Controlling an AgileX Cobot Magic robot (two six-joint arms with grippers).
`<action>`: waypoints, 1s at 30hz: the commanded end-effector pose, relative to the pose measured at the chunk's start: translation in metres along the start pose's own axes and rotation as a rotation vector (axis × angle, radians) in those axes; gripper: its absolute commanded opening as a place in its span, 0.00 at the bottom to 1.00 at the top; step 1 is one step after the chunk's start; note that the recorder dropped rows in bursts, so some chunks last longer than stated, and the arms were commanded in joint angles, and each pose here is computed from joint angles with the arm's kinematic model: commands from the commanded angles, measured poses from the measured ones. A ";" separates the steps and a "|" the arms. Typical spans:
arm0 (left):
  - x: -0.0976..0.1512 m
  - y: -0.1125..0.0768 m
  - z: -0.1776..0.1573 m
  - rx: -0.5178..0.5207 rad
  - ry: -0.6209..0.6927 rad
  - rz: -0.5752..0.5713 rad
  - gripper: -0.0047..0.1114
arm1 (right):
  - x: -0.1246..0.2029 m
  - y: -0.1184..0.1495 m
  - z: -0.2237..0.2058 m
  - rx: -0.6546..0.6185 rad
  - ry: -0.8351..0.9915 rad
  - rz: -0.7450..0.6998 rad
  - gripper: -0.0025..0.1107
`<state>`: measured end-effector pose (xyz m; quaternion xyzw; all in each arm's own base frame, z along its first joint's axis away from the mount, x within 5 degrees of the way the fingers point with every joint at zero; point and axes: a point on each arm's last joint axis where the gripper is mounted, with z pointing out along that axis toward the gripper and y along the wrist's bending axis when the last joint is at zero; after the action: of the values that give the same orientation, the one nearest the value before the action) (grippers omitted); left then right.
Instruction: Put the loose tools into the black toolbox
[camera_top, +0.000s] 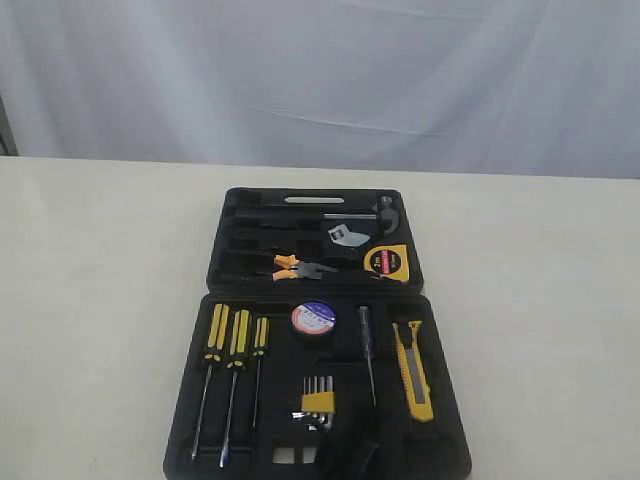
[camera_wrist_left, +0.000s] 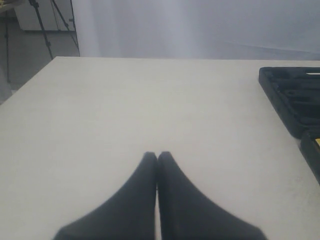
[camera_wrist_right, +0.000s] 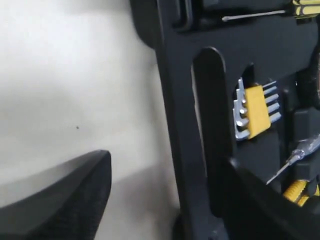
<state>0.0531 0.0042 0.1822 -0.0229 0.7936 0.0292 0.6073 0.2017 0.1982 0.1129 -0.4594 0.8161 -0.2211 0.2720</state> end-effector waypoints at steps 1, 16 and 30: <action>0.000 -0.001 0.000 0.008 -0.009 -0.010 0.04 | -0.009 0.000 0.004 0.015 -0.026 0.001 0.55; 0.000 -0.001 0.000 0.008 -0.009 -0.010 0.04 | -0.017 -0.006 0.024 0.033 0.006 0.031 0.55; 0.000 -0.001 0.000 0.008 -0.009 -0.010 0.04 | -0.011 -0.003 0.035 0.025 0.045 0.020 0.16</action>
<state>0.0531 0.0042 0.1822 -0.0229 0.7936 0.0292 0.6073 0.2322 0.2060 0.0979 -0.4507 0.8130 -0.2431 0.2770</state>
